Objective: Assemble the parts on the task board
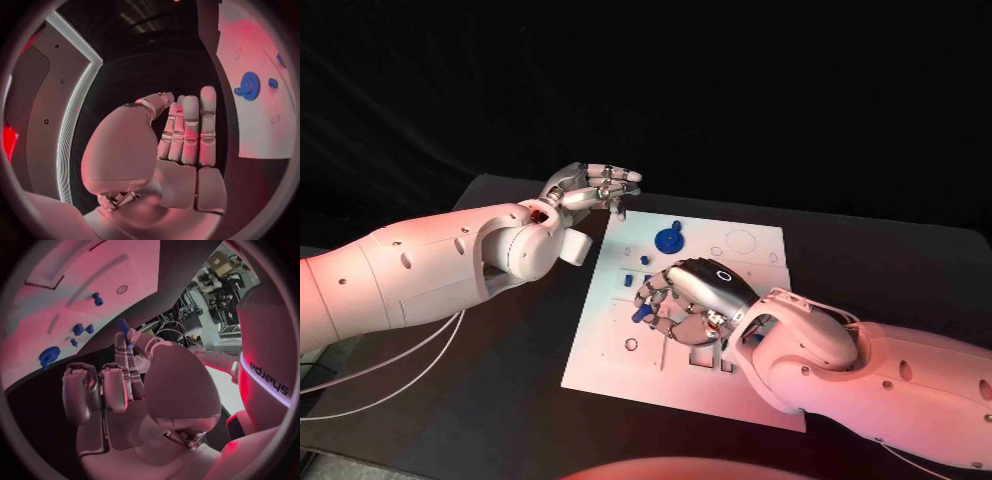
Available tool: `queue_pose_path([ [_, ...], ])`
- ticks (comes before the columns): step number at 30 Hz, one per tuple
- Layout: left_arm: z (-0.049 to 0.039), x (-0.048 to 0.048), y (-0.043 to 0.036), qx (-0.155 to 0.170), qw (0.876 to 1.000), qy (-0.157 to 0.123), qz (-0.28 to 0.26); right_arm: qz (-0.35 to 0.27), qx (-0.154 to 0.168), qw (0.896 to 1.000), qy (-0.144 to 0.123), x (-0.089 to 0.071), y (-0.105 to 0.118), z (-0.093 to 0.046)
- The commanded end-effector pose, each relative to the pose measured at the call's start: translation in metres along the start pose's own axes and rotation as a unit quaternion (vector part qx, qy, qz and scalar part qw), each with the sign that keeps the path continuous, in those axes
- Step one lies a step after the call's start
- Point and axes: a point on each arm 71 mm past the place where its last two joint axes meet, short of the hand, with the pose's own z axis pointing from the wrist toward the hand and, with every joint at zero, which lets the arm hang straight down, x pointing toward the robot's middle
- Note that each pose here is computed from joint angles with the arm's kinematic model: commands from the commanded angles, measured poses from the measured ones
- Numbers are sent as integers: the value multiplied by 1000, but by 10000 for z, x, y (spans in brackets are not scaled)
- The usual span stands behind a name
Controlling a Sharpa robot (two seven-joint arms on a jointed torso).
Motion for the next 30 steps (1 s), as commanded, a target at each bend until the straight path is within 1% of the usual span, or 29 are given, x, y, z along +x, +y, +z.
queue_pose_path([
  [1, 18, 42, -6, 2, 1000, 12, -7, 16, -6, 1000, 14, 81, -10, 22],
  [8, 34, 67, -3, 1, 1000, 15, -8, 26, 0, 999, 38, 288, -42, 50],
  [13, 35, 71, -3, 1, 1000, 16, -8, 22, 4, 999, 50, 379, -65, 59],
  [23, 33, 70, -3, 1, 1000, 16, -8, 17, 7, 998, 60, 457, -83, 56],
  [30, 32, 66, -3, 1, 1000, 15, -8, 16, 8, 998, 65, 481, -89, 51],
])
